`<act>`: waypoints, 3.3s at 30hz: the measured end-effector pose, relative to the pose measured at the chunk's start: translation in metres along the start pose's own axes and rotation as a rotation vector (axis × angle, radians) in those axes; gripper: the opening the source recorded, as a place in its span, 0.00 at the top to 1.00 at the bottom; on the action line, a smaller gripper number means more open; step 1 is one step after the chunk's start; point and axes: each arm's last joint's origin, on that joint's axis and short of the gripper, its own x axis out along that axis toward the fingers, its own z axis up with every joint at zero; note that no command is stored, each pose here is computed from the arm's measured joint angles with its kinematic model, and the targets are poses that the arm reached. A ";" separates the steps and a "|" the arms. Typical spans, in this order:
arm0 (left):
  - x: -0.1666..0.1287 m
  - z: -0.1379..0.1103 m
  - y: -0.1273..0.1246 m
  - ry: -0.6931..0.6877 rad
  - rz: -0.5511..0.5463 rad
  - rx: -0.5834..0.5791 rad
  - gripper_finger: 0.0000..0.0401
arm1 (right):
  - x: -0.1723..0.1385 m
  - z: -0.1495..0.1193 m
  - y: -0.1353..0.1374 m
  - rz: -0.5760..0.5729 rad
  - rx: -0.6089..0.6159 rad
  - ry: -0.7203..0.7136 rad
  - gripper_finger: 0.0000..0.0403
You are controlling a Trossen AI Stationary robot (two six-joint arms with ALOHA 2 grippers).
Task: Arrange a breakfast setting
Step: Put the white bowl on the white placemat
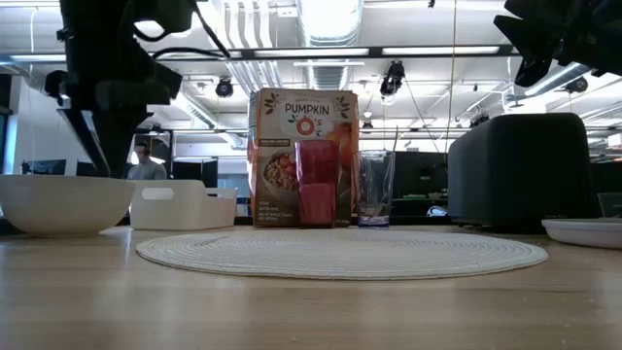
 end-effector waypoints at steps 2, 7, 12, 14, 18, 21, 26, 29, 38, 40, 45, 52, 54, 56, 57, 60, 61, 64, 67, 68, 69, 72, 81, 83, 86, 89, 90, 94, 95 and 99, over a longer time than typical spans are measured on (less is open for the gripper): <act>-0.003 0.001 0.003 -0.027 0.043 0.010 0.55 | 0.000 0.000 0.000 0.000 0.000 0.000 0.71; 0.001 0.005 0.011 -0.030 0.112 -0.006 0.55 | 0.000 0.000 0.000 0.000 0.000 0.000 0.71; 0.007 0.012 0.016 -0.014 0.131 -0.036 0.55 | 0.000 0.000 0.000 0.000 0.000 0.000 0.71; 0.010 0.014 0.018 -0.007 0.142 -0.050 0.55 | 0.000 0.000 0.000 0.000 0.000 0.000 0.71; 0.022 0.014 0.022 0.006 0.152 -0.078 0.55 | 0.000 0.000 0.000 0.000 0.000 0.000 0.71; 0.035 0.011 0.021 0.018 0.115 -0.095 0.55 | 0.000 0.000 0.000 0.000 0.000 -0.001 0.71; 0.049 0.006 0.021 0.012 0.083 -0.116 0.57 | 0.000 0.000 0.000 0.000 0.000 -0.001 0.71; 0.053 0.004 0.021 0.012 0.077 -0.123 0.64 | 0.000 0.000 0.000 0.000 0.000 0.000 0.71; 0.050 0.006 0.019 0.021 0.060 -0.128 0.96 | 0.000 0.000 0.000 0.000 0.000 -0.001 0.71; 0.047 0.008 0.017 0.016 0.048 -0.132 0.99 | 0.000 0.000 0.000 0.000 0.000 -0.001 0.71; 0.035 0.015 0.010 -0.009 -0.002 -0.136 0.99 | 0.000 0.000 0.000 0.000 0.000 -0.001 0.71; 0.009 0.030 -0.010 -0.065 -0.115 -0.073 1.00 | 0.000 0.000 0.000 0.000 0.000 0.000 0.71; 0.005 0.035 -0.020 -0.075 -0.129 -0.045 1.00 | 0.000 0.000 0.000 0.000 0.000 0.000 0.71; 0.002 0.040 -0.033 -0.080 -0.133 -0.013 1.00 | 0.000 0.000 0.000 0.000 0.000 -0.001 0.71; 0.002 0.043 -0.040 -0.081 -0.132 0.009 1.00 | 0.000 0.000 0.000 0.000 0.000 0.000 0.71; 0.001 0.052 -0.064 -0.084 -0.125 0.079 1.00 | 0.000 0.000 0.000 0.000 0.000 0.000 0.71; 0.001 0.055 -0.072 -0.088 -0.119 0.114 1.00 | 0.000 0.000 0.000 0.000 0.000 0.000 0.71; 0.000 0.063 -0.094 -0.114 -0.089 0.253 1.00 | 0.000 0.000 0.000 0.000 0.000 -0.001 0.71; -0.002 0.071 -0.110 -0.128 -0.096 0.338 1.00 | 0.000 0.000 0.000 0.000 0.000 -0.001 0.71; -0.004 0.073 -0.115 -0.136 -0.104 0.355 1.00 | 0.000 0.000 0.000 0.000 0.000 0.000 0.71; -0.005 0.075 -0.118 -0.141 -0.110 0.364 1.00 | 0.000 0.000 0.000 0.000 0.000 0.000 0.71; -0.008 0.077 -0.128 -0.150 -0.126 0.380 1.00 | 0.000 0.000 0.000 0.000 0.000 -0.001 0.71; -0.007 0.067 -0.161 -0.149 -0.205 0.407 1.00 | 0.000 0.000 0.000 0.000 0.000 0.000 0.71; -0.005 0.065 -0.168 -0.141 -0.212 0.412 1.00 | 0.000 0.000 0.000 0.000 0.000 -0.001 0.71; 0.000 0.061 -0.178 -0.130 -0.213 0.428 1.00 | 0.000 0.000 0.000 0.000 0.000 0.000 0.71; 0.003 0.059 -0.188 -0.108 -0.224 0.453 1.00 | 0.000 0.000 0.000 0.000 0.000 0.000 0.71; 0.003 0.058 -0.190 -0.097 -0.228 0.459 1.00 | 0.000 0.000 0.000 0.000 0.000 0.000 0.71; 0.002 0.054 -0.194 -0.075 -0.218 0.478 1.00 | 0.000 0.000 0.000 0.000 0.000 0.000 0.71; 0.001 0.053 -0.194 -0.069 -0.212 0.477 1.00 | 0.000 0.000 0.000 0.000 0.000 0.000 0.71; 0.001 0.052 -0.193 -0.051 -0.193 0.445 1.00 | 0.000 0.000 0.000 0.000 0.000 0.000 0.71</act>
